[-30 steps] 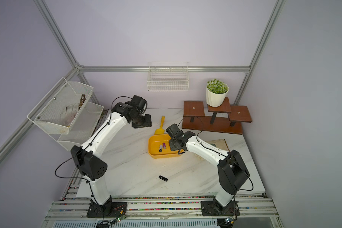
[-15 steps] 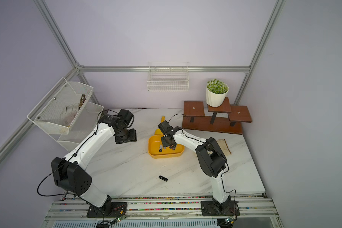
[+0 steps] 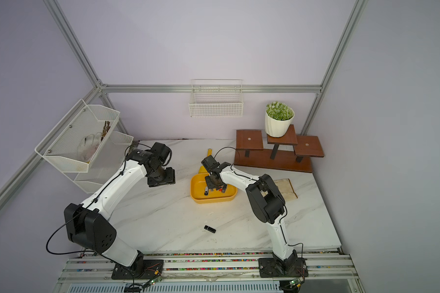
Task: Put the usb flash drive into the storage box
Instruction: Place the USB flash in the storage box.
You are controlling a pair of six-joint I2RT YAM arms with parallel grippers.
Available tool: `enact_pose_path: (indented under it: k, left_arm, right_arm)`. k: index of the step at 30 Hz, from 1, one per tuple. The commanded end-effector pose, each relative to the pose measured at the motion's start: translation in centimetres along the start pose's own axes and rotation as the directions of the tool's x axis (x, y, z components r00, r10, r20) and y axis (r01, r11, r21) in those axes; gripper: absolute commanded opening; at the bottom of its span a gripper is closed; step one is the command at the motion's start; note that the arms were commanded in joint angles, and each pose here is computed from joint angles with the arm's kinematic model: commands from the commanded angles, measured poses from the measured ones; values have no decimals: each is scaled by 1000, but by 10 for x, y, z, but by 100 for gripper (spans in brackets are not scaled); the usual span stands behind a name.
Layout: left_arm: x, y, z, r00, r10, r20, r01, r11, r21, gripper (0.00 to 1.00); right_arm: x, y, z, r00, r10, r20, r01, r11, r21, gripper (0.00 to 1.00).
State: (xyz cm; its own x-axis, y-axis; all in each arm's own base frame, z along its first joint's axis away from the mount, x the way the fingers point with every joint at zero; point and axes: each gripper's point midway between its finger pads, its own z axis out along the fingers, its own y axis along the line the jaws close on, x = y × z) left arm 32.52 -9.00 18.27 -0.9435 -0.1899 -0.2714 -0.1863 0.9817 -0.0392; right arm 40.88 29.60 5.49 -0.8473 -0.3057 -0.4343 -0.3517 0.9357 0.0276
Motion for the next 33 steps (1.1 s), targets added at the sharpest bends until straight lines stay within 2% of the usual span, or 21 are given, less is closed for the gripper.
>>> enact_pose_path:
  k: [1,18,33]
  left_arm:
    - [-4,0,-9,999,-32,36,31,999,32,69]
    - [0,-2,-7,999,-39,27,38,998,47,69]
    - [0,-4,-4,999,-42,23,41,998,55,69]
  right_arm:
    - [-3,-1,2,1000,1,5,-1,1000,0,0]
    - [5,-3,20,1000,8,-30,-7,1000,21,1]
    - [3,-5,18,1000,7,-24,-6,999,32,29]
